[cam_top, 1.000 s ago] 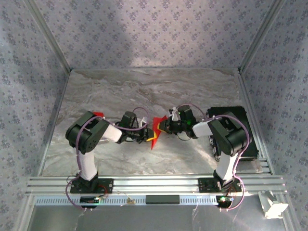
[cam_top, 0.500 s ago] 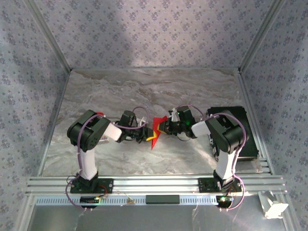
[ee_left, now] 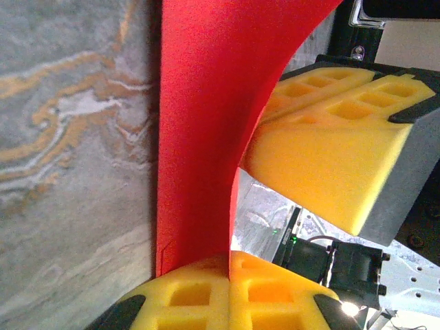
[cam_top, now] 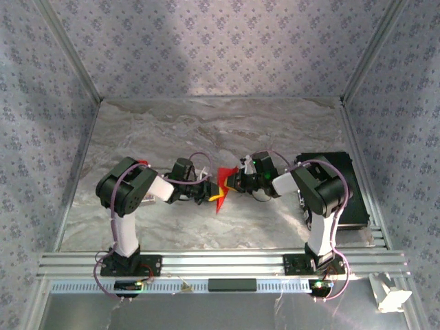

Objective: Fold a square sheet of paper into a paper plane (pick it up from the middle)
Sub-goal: Fold the wing for the fifth time at the center of the table.

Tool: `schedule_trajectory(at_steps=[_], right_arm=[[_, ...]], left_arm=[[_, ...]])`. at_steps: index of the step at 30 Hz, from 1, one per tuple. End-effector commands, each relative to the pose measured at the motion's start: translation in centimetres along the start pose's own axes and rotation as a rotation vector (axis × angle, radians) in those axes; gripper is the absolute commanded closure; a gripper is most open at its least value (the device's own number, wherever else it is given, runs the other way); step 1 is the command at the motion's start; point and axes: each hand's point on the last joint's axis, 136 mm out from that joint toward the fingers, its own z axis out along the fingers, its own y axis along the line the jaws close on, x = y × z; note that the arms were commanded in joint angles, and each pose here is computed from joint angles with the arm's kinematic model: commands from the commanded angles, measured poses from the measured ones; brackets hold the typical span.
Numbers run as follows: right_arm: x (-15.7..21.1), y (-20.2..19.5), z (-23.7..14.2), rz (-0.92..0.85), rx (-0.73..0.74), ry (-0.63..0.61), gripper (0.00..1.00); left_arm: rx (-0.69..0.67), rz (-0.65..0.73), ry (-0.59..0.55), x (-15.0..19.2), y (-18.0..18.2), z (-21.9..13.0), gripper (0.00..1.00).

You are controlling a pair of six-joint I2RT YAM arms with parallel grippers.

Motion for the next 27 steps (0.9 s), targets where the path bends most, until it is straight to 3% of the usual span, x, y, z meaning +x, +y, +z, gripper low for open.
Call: schedule_trajectory(at_steps=[1,6,9,17,27], right_arm=[[-0.4,-1.0,0.5,0.018,0.04,-0.008,0.9],[0.1,-2.9,0.6,0.071,0.114,0.006,0.92],[0.3,-3.4,0.6,0.081,0.135,0.002,0.93],[0.5,-4.0,0.4,0.104,0.173,0.001,0.94],[0.5,-3.9,0.2,0.107,0.18,0.0,0.94]], left_arm=[[-0.095,-0.079,-0.029,-0.3,3.3,0.2,1.0],[-0.124,-0.079,-0.032,-0.3,3.6,0.0,1.0],[-0.154,-0.067,-0.034,-0.2,3.8,-0.3,0.88],[-0.251,0.023,-0.005,0.8,3.0,-1.6,0.71],[-0.306,0.107,0.108,3.1,2.2,-0.9,0.69]])
